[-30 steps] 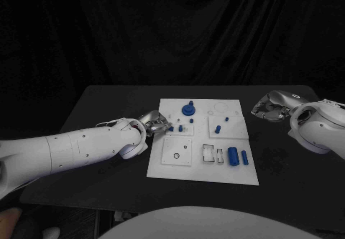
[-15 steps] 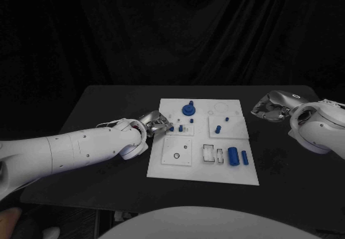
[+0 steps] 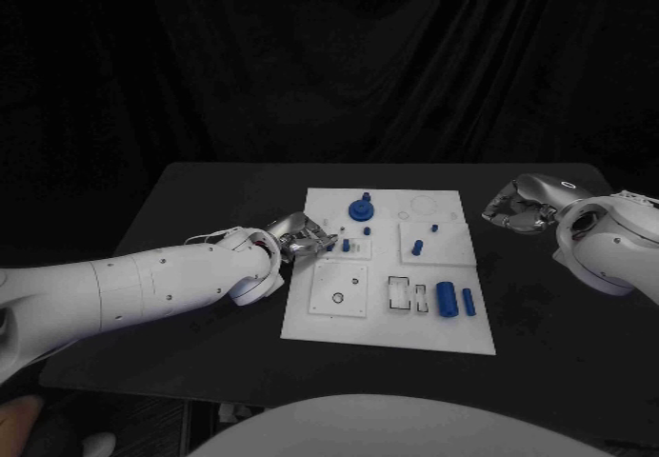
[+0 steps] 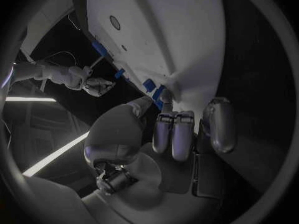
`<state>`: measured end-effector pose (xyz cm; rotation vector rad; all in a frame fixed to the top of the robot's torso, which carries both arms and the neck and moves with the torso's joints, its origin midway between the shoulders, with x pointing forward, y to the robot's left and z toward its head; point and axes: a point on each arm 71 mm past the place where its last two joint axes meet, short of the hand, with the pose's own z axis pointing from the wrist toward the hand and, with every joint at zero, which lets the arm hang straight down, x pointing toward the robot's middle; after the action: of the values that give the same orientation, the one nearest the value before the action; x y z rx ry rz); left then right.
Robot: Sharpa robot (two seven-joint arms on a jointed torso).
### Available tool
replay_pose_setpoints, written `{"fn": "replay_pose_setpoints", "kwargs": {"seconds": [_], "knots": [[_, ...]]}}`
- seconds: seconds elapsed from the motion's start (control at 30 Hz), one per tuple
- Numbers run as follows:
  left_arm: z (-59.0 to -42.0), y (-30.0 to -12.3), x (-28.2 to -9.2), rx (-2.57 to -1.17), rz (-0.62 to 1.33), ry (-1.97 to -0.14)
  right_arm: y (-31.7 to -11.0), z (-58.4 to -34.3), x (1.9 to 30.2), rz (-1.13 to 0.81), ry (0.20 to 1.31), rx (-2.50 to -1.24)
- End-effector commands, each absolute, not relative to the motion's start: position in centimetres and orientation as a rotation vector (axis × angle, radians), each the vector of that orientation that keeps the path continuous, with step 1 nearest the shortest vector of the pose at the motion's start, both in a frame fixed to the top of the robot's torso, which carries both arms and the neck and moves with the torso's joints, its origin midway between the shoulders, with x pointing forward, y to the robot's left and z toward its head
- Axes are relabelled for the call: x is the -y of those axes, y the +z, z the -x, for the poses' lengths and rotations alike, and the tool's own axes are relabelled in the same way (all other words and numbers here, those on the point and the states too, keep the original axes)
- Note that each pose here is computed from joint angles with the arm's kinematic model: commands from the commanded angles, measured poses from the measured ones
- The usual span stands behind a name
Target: Assemble the parts on the task board
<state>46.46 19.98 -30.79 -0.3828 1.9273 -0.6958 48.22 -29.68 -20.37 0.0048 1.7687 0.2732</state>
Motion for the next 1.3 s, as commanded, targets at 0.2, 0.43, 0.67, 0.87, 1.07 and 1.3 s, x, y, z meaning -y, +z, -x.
{"fn": "replay_pose_setpoints", "kwargs": {"seconds": [0.2, 0.43, 0.67, 0.87, 1.07, 1.3], "knots": [[-46.00, -31.49, -19.84, -1.974, 0.374, -0.703, -20.46, -48.21, 29.87, -0.013, 0.253, -1.779], [-46.04, -31.49, -20.01, -1.968, 0.370, -0.707, -20.47, -48.19, 29.94, -0.014, 0.250, -1.781], [-46.14, -31.50, -20.17, -1.964, 0.369, -0.707, -20.48, -48.18, 29.97, -0.015, 0.249, -1.782], [-46.18, -31.49, -20.31, -1.960, 0.368, -0.707, -20.48, -48.17, 30.01, -0.016, 0.247, -1.782], [-46.20, -31.43, -20.46, -1.950, 0.364, -0.713, -20.49, -48.17, 30.02, -0.017, 0.246, -1.783], [-46.27, -31.34, -20.53, -1.936, 0.353, -0.729, -20.49, -48.18, 30.03, -0.017, 0.245, -1.784]]}}
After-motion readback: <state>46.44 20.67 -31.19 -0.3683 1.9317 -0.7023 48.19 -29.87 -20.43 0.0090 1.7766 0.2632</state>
